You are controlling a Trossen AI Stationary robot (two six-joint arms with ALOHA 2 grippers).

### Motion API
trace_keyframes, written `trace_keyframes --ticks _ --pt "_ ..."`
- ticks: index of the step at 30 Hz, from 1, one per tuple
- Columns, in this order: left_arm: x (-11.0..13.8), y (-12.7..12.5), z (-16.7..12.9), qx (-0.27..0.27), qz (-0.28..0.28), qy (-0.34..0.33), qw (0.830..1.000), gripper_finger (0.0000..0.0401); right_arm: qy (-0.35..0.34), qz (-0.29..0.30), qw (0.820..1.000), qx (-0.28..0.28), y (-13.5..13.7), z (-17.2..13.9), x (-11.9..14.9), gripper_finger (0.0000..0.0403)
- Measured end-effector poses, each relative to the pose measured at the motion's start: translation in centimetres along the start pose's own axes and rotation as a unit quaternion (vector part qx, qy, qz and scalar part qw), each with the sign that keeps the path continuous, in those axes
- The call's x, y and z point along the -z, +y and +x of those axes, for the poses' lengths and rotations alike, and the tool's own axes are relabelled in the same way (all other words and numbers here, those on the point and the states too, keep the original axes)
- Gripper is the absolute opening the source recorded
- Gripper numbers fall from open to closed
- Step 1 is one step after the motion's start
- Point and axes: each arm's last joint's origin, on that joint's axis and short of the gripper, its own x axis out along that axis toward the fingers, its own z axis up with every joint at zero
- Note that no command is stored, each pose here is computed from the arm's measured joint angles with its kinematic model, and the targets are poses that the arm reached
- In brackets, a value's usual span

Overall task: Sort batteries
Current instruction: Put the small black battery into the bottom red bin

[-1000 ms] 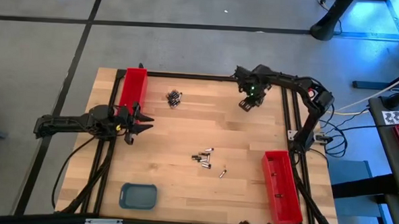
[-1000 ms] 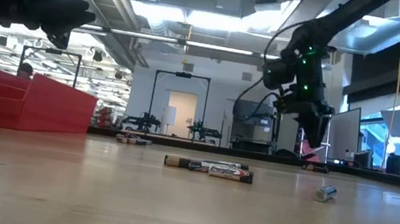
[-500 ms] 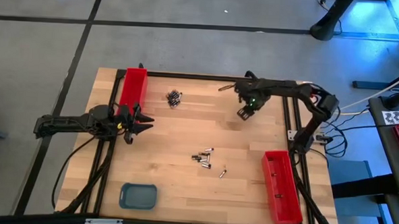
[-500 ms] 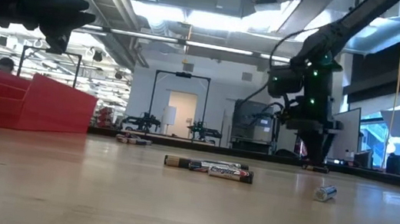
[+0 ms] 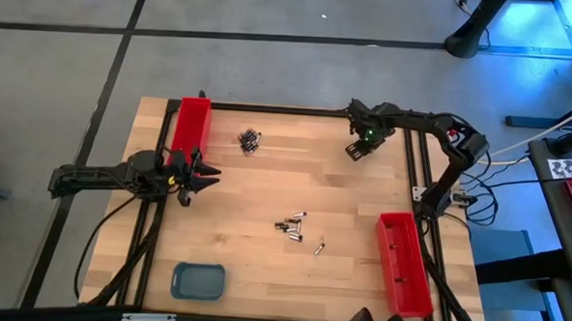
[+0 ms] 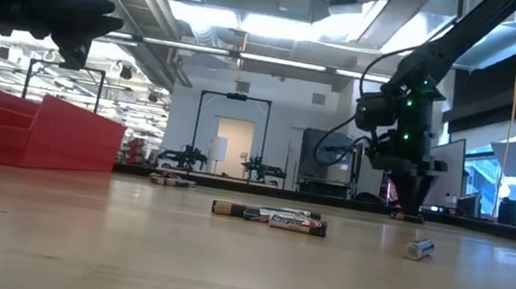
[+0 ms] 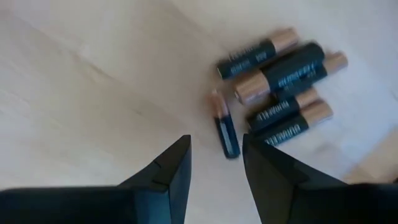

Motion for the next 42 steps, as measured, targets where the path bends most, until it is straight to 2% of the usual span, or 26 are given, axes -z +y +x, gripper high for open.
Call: trace_keyframes --ticks 8,15,25,29,35,40,42 --pt "0.0 0.0 0.0 0.0 0.0 0.0 1.0 0.0114 0.012 0.02 1.0 -0.004 0.1 -0.2 0.0 0.0145" --pt "0.0 0.0 0.0 0.0 0.002 0.0 1.0 0.0114 -0.01 0.032 0.999 -0.002 -0.4 -0.1 -0.5 0.0145" --pt "0.0 0.0 0.0 0.0 -0.007 0.0 1.0 0.0114 0.026 0.032 0.999 -0.018 -0.4 1.6 -0.7 0.0143" --pt "0.0 0.0 0.0 0.0 -0.01 0.0 1.0 0.0114 0.026 0.021 0.999 -0.031 -0.3 1.6 -0.7 0.0113" --pt "0.0 0.0 0.0 0.0 -0.011 0.0 1.0 0.0114 0.027 -0.001 0.998 -0.05 -0.2 1.6 -0.7 0.0018" --pt "0.0 0.0 0.0 0.0 -0.011 0.0 1.0 0.0114 0.032 0.007 0.998 -0.049 -0.2 1.3 -0.7 0.0026" --pt "0.0 0.0 0.0 0.0 -0.011 0.0 1.0 0.0114 0.039 0.003 0.998 -0.054 -0.3 0.6 -0.7 0.0018"
